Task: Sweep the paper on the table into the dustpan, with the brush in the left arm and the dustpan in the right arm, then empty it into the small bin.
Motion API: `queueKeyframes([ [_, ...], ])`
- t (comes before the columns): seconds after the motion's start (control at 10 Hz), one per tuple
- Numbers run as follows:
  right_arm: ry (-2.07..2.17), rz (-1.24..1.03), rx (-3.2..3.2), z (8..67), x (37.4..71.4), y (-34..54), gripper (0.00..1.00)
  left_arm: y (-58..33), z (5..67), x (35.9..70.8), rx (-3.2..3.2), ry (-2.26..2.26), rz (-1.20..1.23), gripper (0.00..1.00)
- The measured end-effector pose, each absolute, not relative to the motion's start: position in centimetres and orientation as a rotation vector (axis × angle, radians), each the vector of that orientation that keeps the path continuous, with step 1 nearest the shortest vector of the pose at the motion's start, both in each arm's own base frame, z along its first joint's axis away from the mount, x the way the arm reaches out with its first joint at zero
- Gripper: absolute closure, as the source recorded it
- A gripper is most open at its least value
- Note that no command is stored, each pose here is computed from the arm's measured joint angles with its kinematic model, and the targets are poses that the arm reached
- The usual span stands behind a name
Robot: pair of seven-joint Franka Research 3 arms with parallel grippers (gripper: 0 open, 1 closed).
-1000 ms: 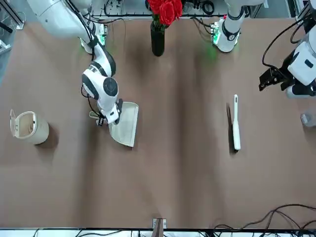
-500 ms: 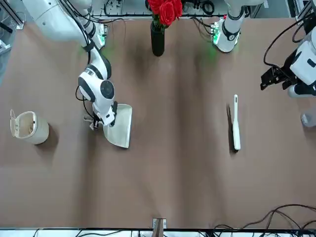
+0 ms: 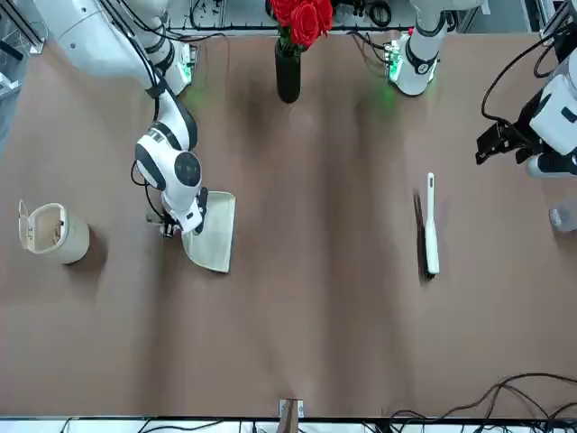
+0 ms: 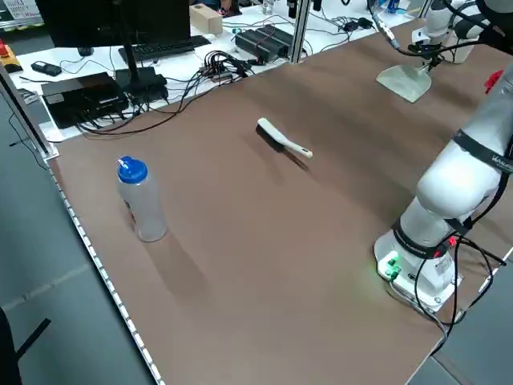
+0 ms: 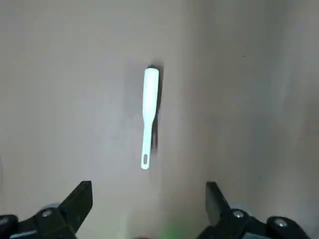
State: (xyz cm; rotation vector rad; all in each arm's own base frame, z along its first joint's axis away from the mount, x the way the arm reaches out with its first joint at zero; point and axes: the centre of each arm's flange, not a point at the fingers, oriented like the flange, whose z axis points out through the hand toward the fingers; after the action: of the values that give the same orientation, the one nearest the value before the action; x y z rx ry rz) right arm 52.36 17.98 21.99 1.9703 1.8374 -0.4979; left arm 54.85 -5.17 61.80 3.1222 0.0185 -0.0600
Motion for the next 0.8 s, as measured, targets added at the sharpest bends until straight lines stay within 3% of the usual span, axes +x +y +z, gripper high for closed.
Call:
queueKeyframes([
  [0.3, 1.833, -0.472, 1.954, 23.8, 53.5, 18.3, 0.10, -5.2, 61.9, 54.9, 3.122, 0.020, -0.057, 0.00],
  [0.4, 1.794, -0.488, 1.984, 25.4, 53.9, 18.4, 0.00, -5.2, 61.9, 54.9, 3.122, 0.021, -0.057, 0.00],
  [0.8, 1.523, -0.452, 2.331, 38.5, 56.9, 17.6, 0.00, -5.4, 62.2, 54.9, 3.122, 0.015, -0.047, 0.00],
])
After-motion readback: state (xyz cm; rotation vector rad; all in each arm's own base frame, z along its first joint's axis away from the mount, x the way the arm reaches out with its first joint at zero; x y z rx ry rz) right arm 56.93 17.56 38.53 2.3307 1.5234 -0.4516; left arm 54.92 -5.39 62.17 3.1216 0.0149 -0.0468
